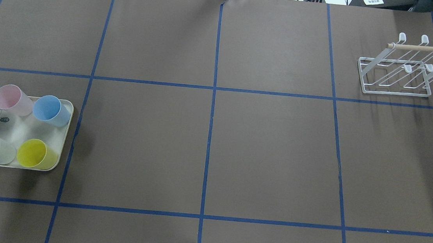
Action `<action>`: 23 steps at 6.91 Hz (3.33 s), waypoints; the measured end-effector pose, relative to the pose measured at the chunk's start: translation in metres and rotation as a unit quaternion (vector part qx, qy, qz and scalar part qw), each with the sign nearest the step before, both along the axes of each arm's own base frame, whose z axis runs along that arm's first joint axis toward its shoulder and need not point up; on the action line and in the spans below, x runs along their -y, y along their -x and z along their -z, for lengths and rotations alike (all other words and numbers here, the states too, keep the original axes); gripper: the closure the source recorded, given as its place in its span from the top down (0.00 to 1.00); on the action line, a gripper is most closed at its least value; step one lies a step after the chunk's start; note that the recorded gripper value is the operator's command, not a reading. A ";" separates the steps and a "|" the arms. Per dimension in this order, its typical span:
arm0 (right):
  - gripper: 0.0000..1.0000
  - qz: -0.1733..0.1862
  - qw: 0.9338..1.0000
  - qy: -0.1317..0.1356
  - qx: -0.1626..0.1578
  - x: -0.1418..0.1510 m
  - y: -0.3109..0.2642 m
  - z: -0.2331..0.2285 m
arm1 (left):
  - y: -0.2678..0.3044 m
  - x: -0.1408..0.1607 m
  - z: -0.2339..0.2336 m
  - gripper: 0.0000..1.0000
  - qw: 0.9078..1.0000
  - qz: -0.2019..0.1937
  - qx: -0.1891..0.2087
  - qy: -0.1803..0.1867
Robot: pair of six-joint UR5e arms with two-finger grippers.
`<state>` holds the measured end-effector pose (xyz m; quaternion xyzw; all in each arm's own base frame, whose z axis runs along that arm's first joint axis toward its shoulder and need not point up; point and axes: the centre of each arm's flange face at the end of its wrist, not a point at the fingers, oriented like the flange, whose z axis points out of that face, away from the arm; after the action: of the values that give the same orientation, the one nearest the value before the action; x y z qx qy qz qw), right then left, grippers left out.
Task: Transfer IKEA cup to right arm and place on rack
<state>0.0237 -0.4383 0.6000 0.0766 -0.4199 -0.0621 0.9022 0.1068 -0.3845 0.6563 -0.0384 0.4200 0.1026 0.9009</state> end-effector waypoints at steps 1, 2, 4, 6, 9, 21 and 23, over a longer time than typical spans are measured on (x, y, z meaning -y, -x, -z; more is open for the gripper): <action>1.00 -0.006 1.000 0.007 0.005 0.001 0.001 0.002 | 0.040 0.009 0.008 0.00 0.999 0.051 -0.007 -0.004; 1.00 -0.011 1.000 0.015 0.015 0.003 0.002 0.005 | 0.077 0.013 0.015 0.00 0.995 0.096 -0.010 -0.010; 0.98 -0.009 0.999 0.017 0.036 0.014 0.014 0.021 | 0.104 0.026 0.058 0.00 0.987 0.158 -0.024 -0.011; 0.99 -0.010 0.999 0.016 0.049 0.039 0.036 0.054 | 0.092 0.057 0.134 0.00 0.969 0.223 -0.083 0.058; 0.99 -0.027 0.997 0.020 0.067 0.080 0.073 0.117 | 0.002 0.097 0.264 0.00 0.945 0.211 -0.168 0.184; 0.98 -0.039 0.948 0.063 0.309 0.042 0.318 0.352 | -0.347 0.040 0.463 0.00 0.794 0.247 -0.490 0.262; 0.98 -0.066 0.911 0.088 0.398 0.013 0.343 0.377 | -0.348 0.045 0.411 0.00 0.737 0.219 -0.580 0.270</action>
<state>-0.3192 -0.4512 0.2227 0.0429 -0.7423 0.0702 0.6650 0.4546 -0.4300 0.2456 -0.1206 0.8680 -0.2127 0.4322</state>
